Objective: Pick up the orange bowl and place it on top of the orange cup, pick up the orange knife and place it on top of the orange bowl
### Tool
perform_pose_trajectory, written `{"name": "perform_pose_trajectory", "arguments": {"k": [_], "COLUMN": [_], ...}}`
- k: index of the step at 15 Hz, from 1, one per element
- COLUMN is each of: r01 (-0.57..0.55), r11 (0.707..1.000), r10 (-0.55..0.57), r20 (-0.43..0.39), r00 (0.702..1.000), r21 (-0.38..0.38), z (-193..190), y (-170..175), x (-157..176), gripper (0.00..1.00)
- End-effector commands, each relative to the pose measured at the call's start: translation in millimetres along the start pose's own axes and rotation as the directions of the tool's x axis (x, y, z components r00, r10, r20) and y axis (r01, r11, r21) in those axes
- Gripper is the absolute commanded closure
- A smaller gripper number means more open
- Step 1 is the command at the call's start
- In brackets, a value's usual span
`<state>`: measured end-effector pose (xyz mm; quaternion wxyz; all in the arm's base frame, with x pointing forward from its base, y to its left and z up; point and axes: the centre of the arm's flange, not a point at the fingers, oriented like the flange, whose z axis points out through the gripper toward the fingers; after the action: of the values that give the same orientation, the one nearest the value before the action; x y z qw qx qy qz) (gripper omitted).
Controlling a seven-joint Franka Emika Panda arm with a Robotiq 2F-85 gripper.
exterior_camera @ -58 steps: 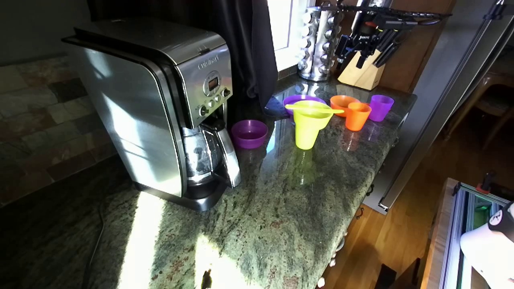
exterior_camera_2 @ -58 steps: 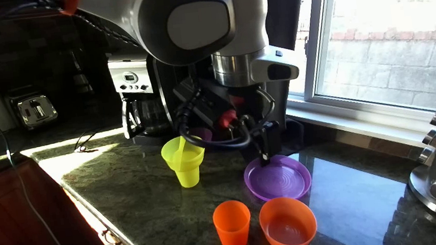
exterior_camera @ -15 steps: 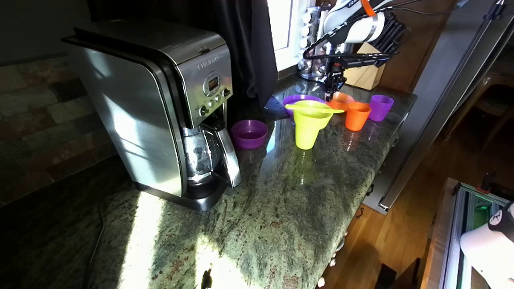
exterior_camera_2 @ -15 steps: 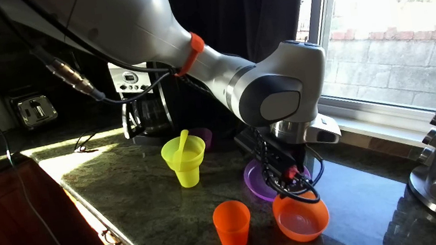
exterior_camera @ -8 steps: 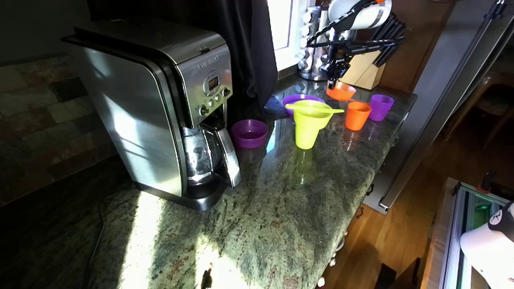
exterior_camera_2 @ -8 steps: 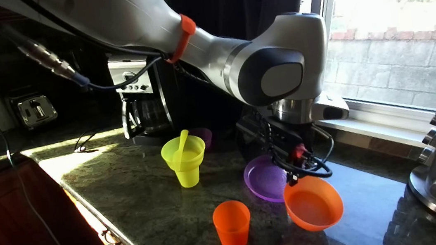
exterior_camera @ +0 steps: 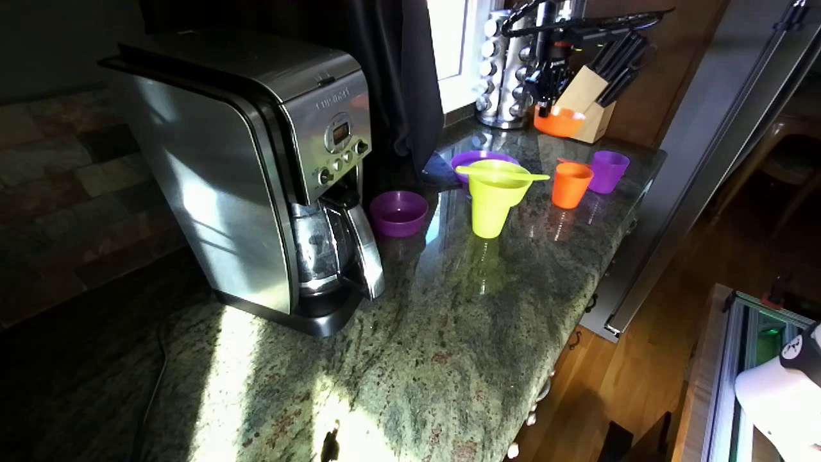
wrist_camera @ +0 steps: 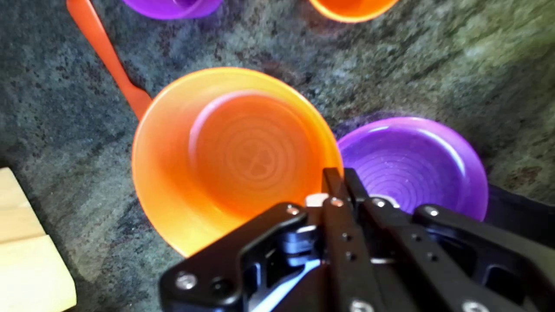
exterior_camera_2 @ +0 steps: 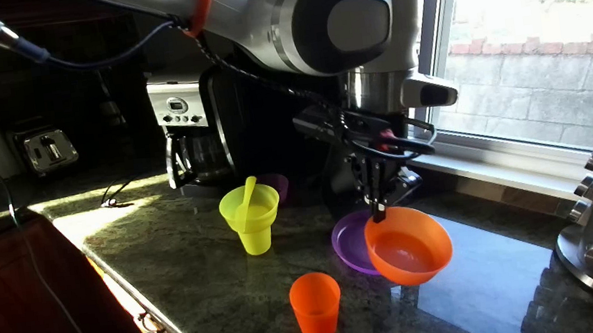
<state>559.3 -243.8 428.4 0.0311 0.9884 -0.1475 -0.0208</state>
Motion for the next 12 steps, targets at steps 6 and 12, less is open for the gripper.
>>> {"name": "perform_pose_trajectory", "arguments": {"k": [6,12], "r01": [-0.065,-0.122], "r11": [0.998,0.992], "r10": [0.066,0.120], "r20": [0.096,0.165], "r00": [0.993,0.979], "r21": [-0.013,0.005], "z": [-15.9,-0.6], "y": [-54.6,-91.3], "x": [-92.3,-143.4], "gripper": [0.99,0.99]}}
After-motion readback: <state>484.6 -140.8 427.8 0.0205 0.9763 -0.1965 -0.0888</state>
